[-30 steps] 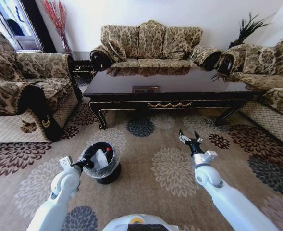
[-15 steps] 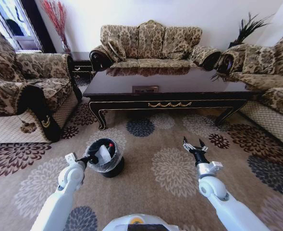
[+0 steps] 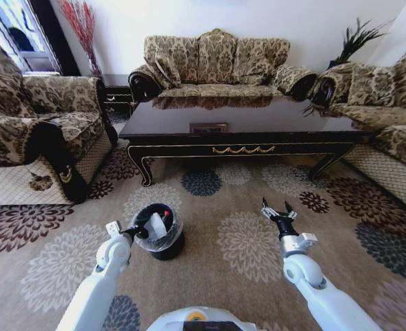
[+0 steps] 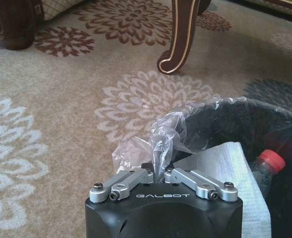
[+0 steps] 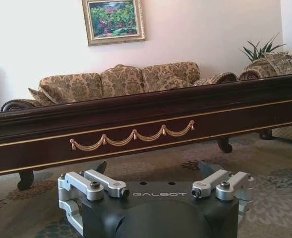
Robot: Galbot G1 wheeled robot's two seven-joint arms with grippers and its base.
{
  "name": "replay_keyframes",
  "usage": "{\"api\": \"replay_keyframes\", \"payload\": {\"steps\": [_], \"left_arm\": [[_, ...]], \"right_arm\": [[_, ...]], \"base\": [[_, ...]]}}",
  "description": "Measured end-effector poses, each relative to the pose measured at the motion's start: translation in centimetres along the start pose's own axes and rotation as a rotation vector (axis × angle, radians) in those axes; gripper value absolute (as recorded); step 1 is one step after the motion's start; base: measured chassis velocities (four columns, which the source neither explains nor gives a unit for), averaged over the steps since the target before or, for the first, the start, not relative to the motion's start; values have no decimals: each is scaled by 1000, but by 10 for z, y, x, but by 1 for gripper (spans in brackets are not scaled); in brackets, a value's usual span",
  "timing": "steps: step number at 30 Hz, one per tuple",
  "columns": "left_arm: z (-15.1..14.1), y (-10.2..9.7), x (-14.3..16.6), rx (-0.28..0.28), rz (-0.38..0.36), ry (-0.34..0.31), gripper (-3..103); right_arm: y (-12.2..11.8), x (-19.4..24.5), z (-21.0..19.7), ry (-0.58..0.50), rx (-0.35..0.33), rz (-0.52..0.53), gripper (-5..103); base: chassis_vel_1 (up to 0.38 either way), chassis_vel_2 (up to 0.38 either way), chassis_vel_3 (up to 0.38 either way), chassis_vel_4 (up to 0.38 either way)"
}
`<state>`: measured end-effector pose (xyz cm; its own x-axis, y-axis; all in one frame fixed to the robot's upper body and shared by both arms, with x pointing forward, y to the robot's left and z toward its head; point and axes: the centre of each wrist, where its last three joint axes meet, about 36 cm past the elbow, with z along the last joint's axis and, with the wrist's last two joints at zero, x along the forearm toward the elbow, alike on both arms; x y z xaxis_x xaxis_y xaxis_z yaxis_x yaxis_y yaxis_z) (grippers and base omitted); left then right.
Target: Move to the front of the table and pick up the trash from the floor, then place it into the trash bin.
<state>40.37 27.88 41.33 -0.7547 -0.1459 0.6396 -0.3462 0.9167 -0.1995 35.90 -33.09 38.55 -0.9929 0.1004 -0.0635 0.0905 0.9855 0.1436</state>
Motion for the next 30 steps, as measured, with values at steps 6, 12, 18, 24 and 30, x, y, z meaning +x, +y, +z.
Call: {"api": "replay_keyframes", "payload": {"steps": [6,12,18,24,30], "left_arm": [[2,7,2,-14,-26,-8,5],[0,7,19,-16,-11,-52,21],[-24,7,63,-31,18,-175,48],[-34,14,105,-26,2,-252,70],[-35,28,130,20,-25,-355,91]], "right_arm": [[0,-1,1,-3,-1,0,100],[1,-2,2,-5,-4,0,100],[2,-2,-1,-14,-8,0,100],[4,1,-5,-31,-17,5,100],[3,4,-12,-64,-4,9,100]], "base": [[0,0,0,0],[0,0,0,0],[0,0,0,0],[0,0,0,0],[0,0,0,0]]}}
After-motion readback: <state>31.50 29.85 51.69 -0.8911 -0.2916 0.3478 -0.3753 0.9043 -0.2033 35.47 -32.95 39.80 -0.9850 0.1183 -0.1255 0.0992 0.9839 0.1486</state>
